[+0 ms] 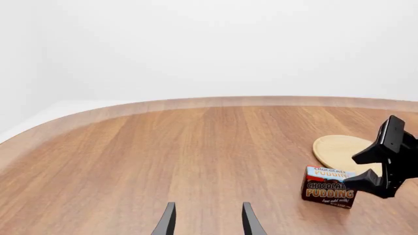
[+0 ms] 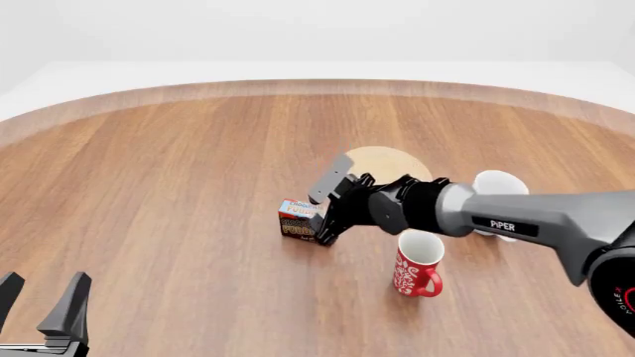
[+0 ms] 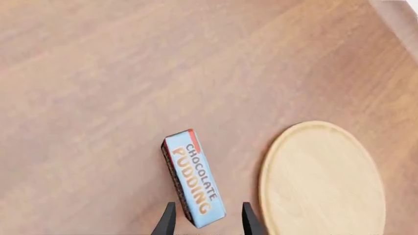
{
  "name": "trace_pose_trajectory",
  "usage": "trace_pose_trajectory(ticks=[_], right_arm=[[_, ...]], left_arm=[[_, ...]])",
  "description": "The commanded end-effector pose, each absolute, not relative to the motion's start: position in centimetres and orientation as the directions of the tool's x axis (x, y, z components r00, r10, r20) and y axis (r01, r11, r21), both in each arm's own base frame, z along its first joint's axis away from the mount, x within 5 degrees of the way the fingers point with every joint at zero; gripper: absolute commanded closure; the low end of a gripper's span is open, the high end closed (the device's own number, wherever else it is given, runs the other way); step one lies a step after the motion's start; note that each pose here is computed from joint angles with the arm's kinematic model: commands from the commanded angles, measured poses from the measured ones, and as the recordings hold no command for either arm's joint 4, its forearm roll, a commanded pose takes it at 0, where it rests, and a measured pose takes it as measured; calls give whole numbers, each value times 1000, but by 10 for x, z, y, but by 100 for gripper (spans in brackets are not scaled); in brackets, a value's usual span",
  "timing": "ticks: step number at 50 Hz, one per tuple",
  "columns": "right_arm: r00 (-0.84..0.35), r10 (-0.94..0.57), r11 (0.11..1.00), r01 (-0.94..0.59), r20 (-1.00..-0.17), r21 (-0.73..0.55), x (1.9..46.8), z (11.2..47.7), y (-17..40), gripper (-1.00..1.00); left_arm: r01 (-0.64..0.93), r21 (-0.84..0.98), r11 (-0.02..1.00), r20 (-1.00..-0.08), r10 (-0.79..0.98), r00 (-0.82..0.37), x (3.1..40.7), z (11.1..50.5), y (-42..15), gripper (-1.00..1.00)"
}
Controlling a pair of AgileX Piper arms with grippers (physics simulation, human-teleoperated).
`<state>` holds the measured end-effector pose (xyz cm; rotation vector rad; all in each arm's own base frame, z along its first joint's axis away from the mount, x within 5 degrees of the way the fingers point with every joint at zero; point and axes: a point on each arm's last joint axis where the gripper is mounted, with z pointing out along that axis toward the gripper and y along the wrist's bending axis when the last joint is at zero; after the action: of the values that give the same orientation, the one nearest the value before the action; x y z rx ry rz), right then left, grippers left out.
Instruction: Put the chocolate pudding to the left of the plate.
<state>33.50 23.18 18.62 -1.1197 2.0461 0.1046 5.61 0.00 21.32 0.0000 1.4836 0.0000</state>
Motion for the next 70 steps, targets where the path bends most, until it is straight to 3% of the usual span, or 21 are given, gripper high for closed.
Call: trace_pose_trajectory(ticks=[1, 60, 61, 70], right_arm=[[-321, -677, 616, -740, -662, -271, 334, 172, 228, -100], [-352, -677, 625, -738, -646, -254, 344, 146, 231, -100], [-350, -679, 624, -739, -645, -255, 343, 146, 231, 100], [-342, -679, 615, -748, -649, -249, 335, 147, 235, 100]], left_arm=[[0, 0, 1000, -996, 0, 87, 56, 213, 0, -100], [0, 0, 1000, -996, 0, 87, 56, 213, 0, -100], [0, 0, 1000, -996, 0, 87, 56, 213, 0, -100], [0, 0, 1000, -996, 0, 87, 56, 213, 0, -100]])
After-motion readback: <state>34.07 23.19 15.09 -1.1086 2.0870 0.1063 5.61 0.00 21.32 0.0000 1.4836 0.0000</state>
